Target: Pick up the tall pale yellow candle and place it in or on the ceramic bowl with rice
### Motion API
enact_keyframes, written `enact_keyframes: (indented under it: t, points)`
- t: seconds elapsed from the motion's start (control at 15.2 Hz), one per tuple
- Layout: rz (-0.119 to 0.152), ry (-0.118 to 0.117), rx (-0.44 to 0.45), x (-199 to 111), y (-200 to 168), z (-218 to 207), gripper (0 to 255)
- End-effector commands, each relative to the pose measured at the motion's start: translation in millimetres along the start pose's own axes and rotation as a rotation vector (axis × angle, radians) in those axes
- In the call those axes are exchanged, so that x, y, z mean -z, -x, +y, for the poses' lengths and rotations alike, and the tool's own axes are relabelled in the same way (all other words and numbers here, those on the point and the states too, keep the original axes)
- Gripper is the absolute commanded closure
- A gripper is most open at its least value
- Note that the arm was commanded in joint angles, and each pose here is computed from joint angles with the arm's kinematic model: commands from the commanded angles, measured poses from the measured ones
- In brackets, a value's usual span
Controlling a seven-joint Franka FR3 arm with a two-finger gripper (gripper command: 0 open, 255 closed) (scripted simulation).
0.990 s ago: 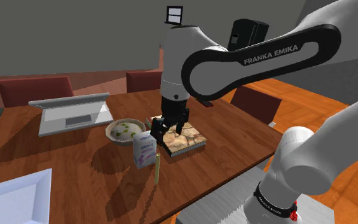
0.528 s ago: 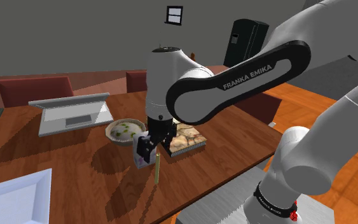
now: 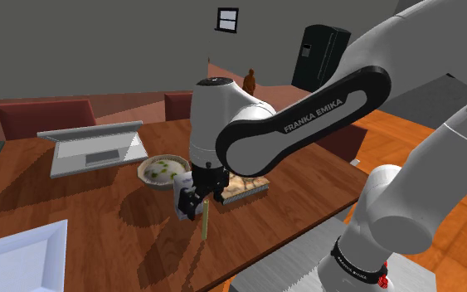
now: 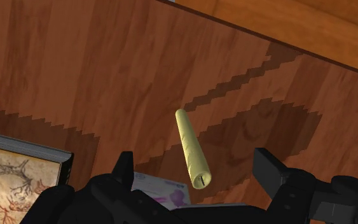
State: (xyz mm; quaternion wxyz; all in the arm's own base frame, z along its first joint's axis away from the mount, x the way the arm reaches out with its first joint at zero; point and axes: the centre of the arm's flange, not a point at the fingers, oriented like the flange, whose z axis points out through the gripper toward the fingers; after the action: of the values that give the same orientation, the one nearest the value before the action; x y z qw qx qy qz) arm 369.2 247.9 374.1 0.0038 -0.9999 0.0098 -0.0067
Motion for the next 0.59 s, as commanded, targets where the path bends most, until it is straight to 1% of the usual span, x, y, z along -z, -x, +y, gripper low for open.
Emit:
enact_keyframes:
  t: [0.0,0.2,0.26,0.53]
  points:
    - [0.000,0.000,0.000,-0.4,0.0,0.0,0]
    - [0.000,0.000,0.000,-0.4,0.0,0.0,0]
    - [0.000,0.000,0.000,-0.4,0.0,0.0,255]
    - [0.000,0.000,0.000,-0.4,0.0,0.0,255]
